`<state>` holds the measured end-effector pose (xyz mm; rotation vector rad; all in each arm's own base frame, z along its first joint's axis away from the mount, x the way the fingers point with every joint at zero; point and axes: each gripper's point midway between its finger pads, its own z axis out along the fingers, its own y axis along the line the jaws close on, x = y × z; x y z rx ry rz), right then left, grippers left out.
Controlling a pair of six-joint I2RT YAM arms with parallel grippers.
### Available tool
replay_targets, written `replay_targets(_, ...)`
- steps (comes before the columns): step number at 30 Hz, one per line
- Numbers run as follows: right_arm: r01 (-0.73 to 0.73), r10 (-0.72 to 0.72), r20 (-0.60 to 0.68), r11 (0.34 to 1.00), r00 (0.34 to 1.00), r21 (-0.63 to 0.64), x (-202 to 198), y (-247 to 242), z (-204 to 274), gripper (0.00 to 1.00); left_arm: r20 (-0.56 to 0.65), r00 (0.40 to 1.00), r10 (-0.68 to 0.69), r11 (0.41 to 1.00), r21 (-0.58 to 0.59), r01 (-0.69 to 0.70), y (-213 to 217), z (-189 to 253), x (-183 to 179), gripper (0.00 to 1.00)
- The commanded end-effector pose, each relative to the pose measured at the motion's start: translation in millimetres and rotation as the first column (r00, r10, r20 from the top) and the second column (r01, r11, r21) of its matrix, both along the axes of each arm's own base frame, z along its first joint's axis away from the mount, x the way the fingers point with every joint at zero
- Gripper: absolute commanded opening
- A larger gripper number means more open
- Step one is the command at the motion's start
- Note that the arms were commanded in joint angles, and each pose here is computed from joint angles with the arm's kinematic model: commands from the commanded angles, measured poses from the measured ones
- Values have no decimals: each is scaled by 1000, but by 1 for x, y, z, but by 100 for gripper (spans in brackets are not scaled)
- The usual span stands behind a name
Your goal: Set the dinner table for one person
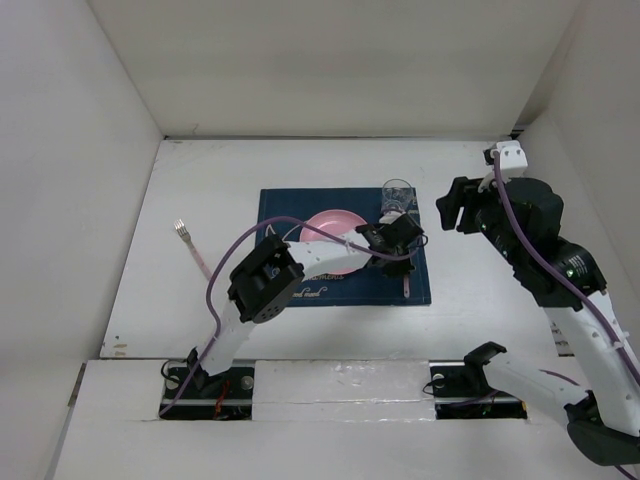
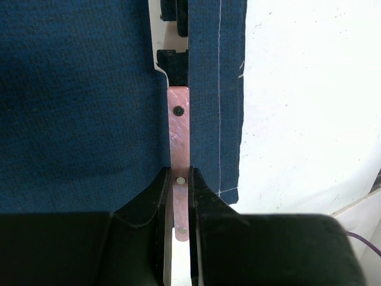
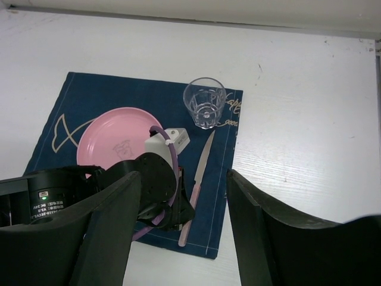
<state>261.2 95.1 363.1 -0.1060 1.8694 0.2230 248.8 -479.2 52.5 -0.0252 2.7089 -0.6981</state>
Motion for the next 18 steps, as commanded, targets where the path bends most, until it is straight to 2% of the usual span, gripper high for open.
replay_targets(1, -11, 10, 53, 1000, 999, 19, 0, 1, 13, 64, 0, 1000, 12, 999, -37, -12, -12, 10, 2, 0)
replay_targets(18, -2, 1, 53, 1000, 999, 19, -3, -4, 12, 66, -43, 999, 15, 999, -37, -16, -18, -4, -2, 0)
